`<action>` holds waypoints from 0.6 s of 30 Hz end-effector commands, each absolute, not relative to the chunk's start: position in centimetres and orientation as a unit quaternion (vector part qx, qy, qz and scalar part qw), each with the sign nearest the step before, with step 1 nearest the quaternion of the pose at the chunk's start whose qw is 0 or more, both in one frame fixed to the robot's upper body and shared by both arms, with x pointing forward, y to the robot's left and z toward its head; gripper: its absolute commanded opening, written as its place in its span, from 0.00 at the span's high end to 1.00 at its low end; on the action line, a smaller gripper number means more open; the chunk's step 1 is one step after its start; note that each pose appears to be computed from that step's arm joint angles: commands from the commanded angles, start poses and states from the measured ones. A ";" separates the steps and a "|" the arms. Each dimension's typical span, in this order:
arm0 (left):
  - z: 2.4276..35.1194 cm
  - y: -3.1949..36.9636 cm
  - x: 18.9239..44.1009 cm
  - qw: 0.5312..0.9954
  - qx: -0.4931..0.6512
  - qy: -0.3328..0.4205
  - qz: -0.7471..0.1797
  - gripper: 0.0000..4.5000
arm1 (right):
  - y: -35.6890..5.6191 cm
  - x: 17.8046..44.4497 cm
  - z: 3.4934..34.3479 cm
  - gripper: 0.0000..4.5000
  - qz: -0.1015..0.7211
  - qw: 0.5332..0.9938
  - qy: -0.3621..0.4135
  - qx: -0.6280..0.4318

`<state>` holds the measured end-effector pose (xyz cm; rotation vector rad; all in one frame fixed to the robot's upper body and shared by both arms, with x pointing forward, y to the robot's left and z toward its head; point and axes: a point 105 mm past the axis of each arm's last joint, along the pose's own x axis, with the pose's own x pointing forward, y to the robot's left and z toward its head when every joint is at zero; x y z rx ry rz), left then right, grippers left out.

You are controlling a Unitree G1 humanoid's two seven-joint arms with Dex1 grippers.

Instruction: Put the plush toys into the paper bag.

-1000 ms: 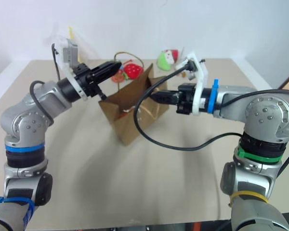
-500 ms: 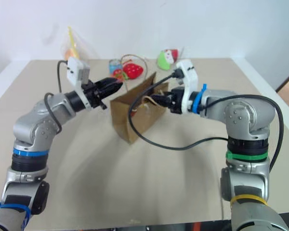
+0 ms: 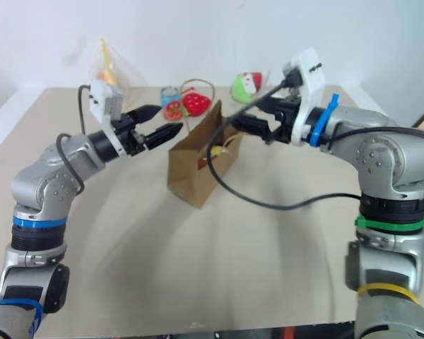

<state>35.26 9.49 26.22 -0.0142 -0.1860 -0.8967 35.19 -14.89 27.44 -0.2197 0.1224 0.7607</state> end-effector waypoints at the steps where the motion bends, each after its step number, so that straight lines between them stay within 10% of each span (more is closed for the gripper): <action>1: 27.7 9.1 34.4 0.889 0.007 -0.126 -0.440 0.01 | -15.6 35.2 28.0 0.00 0.363 0.918 0.030 -0.156; 9: 27.0 9.7 32.6 0.872 -0.020 -0.127 -0.472 0.01 | -18.1 33.1 31.9 0.00 0.397 0.907 -0.065 -0.127; 18: 26.3 9.9 31.2 0.862 0.003 -0.126 -0.491 0.00 | -17.7 29.8 32.3 0.83 0.474 0.875 -0.057 -0.077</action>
